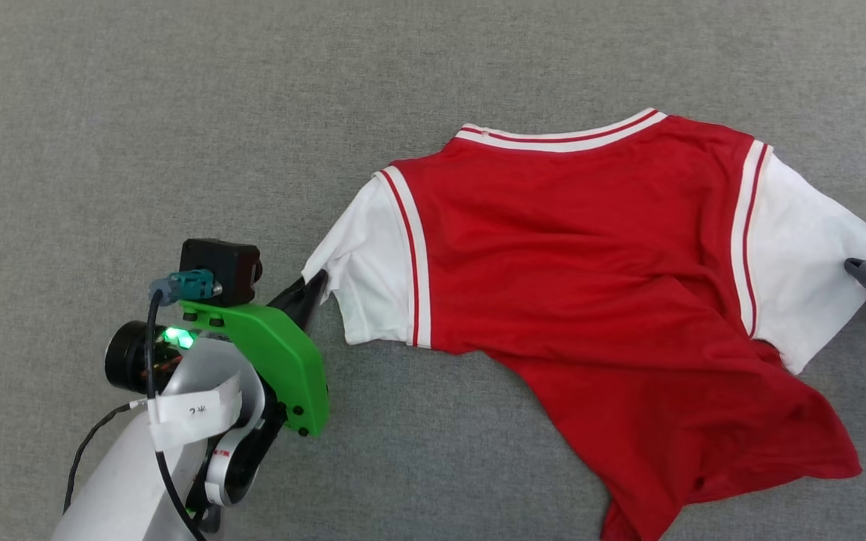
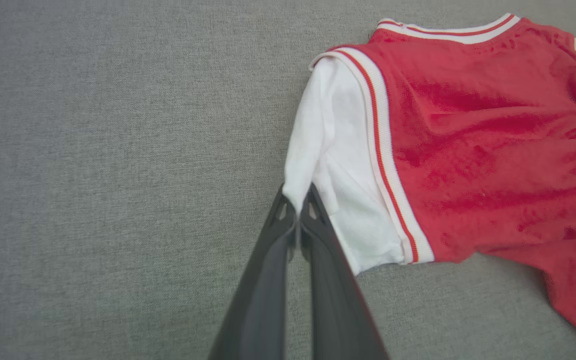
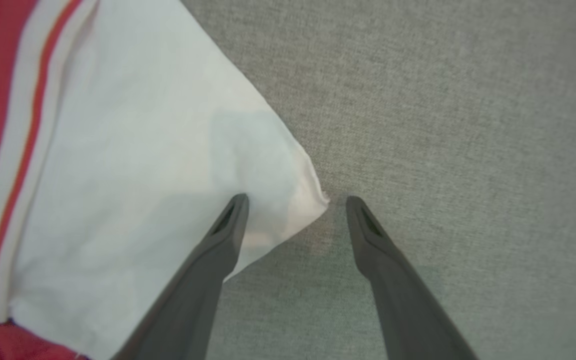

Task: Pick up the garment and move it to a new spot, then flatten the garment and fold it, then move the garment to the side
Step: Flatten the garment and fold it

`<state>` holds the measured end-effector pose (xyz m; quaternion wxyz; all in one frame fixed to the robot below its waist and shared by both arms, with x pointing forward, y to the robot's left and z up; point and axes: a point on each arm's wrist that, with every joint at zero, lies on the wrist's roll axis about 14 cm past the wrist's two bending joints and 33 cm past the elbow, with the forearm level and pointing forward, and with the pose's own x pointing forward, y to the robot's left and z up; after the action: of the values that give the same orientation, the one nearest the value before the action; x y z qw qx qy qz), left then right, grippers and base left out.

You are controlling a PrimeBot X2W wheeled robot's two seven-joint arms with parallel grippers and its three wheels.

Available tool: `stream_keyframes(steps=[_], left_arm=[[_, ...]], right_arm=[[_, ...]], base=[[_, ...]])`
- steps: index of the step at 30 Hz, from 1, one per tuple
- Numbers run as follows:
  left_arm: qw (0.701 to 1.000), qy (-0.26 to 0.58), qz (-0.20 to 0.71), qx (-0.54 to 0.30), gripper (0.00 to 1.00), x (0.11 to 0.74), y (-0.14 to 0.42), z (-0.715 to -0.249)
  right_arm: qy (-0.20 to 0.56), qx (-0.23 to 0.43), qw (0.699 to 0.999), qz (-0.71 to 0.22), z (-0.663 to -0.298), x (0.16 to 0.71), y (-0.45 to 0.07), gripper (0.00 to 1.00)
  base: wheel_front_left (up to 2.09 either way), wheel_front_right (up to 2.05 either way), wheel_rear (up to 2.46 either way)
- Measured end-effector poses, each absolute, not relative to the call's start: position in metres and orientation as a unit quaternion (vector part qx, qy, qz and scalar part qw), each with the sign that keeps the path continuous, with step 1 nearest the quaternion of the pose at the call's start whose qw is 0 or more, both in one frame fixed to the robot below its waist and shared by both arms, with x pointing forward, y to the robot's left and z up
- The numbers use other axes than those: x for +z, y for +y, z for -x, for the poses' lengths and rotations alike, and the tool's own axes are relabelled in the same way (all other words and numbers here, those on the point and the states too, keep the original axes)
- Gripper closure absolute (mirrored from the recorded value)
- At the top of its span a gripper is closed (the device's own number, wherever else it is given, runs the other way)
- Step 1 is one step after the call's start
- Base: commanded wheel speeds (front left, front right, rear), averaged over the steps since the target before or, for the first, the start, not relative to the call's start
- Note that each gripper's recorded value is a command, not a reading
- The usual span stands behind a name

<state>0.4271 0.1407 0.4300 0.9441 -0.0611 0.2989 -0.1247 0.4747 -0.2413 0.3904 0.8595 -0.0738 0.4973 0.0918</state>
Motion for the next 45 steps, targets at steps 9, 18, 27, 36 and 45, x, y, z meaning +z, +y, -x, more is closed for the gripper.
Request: stream_keyframes(steps=[9, 18, 27, 36, 45], left_arm=[[0.942, 0.31, 0.067, -0.112, 1.0, 0.418, 0.146, -0.425], [0.946, 0.3, 0.065, -0.106, 1.0, 0.422, 0.15, -0.428], [0.962, 0.248, 0.061, -0.098, 1.0, 0.451, 0.156, -0.436], [0.982, 0.155, 0.042, -0.097, 1.0, 0.512, 0.164, -0.447], [0.995, -0.002, 0.03, -0.097, 1.0, 0.612, 0.172, -0.451]], right_arm=[[0.533, 0.113, 0.833, 0.096, -0.475, 0.36, -0.233, 0.26], [0.527, 0.124, 0.836, 0.085, -0.471, 0.361, -0.229, 1.0], [0.439, 0.112, 0.888, 0.075, -0.483, 0.402, -0.235, 1.0], [0.315, 0.085, 0.942, 0.082, -0.49, 0.49, -0.261, 1.0], [0.174, 0.072, 0.977, 0.103, -0.477, 0.59, -0.273, 1.0]], base=[[0.0, 0.0, 0.0], [0.0, 0.0, 0.0], [0.0, 0.0, 0.0], [0.0, 0.0, 0.0], [0.0, 0.0, 0.0]])
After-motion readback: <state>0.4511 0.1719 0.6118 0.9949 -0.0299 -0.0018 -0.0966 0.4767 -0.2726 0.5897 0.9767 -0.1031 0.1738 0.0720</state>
